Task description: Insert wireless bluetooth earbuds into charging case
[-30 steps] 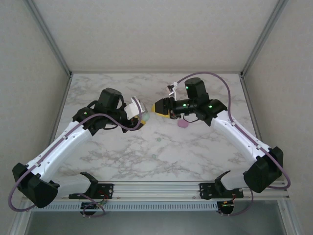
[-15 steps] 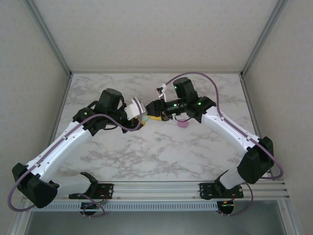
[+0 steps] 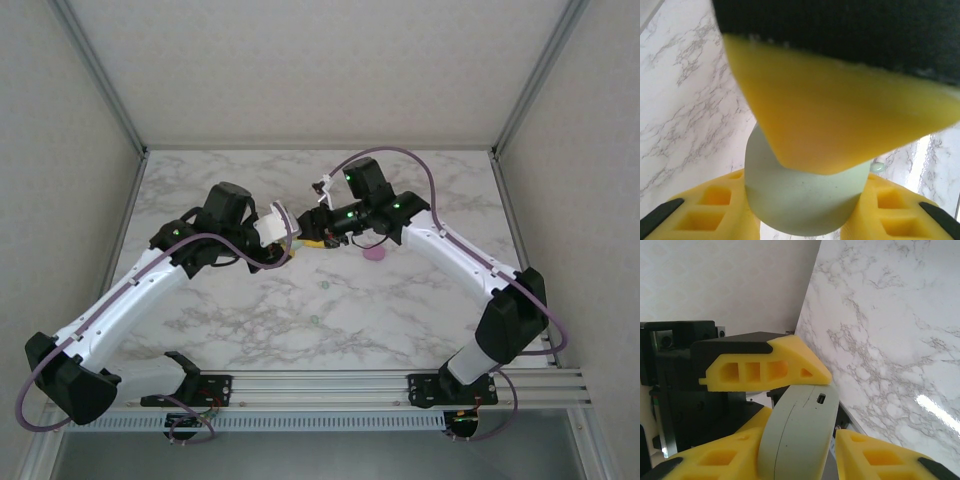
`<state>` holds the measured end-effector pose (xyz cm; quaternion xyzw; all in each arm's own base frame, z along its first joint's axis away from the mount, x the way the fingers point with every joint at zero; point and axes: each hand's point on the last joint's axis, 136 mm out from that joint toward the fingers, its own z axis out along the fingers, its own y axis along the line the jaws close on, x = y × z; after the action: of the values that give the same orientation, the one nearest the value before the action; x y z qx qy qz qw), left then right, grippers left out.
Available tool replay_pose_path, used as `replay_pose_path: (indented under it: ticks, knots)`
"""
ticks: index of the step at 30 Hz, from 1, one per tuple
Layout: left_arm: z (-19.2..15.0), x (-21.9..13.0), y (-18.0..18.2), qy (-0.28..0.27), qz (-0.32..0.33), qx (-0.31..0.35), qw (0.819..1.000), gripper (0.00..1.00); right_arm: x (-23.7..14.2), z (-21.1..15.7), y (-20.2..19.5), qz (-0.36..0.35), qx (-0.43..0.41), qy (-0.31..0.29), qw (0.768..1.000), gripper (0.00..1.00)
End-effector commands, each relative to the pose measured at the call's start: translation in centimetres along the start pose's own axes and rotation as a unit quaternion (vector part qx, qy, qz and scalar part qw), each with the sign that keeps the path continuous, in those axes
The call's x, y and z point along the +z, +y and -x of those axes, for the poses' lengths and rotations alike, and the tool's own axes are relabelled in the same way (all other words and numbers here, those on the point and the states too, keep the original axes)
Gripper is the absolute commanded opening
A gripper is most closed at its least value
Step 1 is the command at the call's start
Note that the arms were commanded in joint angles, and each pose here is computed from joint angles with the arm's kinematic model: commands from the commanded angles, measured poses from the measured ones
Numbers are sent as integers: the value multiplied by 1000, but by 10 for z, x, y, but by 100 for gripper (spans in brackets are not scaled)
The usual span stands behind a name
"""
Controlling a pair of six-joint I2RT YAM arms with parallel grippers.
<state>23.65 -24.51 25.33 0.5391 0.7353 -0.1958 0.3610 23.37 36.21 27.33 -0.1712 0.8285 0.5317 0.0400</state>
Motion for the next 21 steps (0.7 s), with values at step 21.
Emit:
replay_pose_path:
  ticks: [21]
  knots:
    - [27,-53,29,-214,66,-60,973,70,-40,31,20,148,22,-81,985,18]
